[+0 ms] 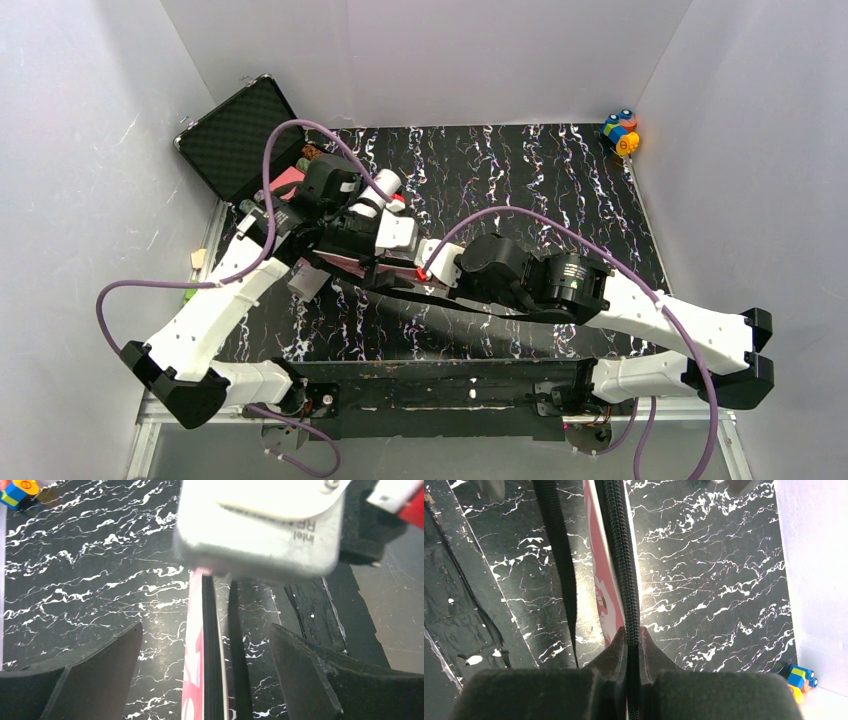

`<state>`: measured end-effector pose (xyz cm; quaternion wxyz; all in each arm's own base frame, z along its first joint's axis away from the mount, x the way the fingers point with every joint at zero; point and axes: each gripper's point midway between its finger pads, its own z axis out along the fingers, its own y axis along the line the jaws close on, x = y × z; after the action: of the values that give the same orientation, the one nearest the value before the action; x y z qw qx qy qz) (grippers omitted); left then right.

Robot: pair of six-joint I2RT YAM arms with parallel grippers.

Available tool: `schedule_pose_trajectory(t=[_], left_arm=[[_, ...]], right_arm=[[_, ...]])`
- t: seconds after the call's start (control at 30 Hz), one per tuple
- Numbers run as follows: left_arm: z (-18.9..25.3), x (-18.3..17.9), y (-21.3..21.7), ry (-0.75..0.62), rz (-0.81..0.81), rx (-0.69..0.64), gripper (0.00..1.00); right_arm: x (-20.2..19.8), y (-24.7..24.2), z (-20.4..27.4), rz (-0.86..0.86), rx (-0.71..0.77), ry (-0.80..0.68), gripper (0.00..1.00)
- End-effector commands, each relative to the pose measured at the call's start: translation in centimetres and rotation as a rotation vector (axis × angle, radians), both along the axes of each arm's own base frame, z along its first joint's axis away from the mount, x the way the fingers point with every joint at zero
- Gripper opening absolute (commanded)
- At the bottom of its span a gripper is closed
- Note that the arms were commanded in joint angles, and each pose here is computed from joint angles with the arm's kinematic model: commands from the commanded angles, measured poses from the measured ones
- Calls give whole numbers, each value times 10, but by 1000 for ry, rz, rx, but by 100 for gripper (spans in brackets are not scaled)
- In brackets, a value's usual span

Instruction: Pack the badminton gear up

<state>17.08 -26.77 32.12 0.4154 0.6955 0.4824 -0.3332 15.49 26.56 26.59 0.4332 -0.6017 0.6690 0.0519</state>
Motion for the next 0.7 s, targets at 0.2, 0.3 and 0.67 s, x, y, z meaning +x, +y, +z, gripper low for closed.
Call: schedule_pose_trajectory(t=[0.2,0.3,0.67], left_arm=[[-27,8,-9,-28,42,39,95],[-30,20,-13,-27,76,53,89],[-42,13,-14,13,69,66,35]], right_arm=[[2,47,80,57,254,-106,1],[-1,55,82,78,243,-113,1],[1,59,107,63,327,-167,1]])
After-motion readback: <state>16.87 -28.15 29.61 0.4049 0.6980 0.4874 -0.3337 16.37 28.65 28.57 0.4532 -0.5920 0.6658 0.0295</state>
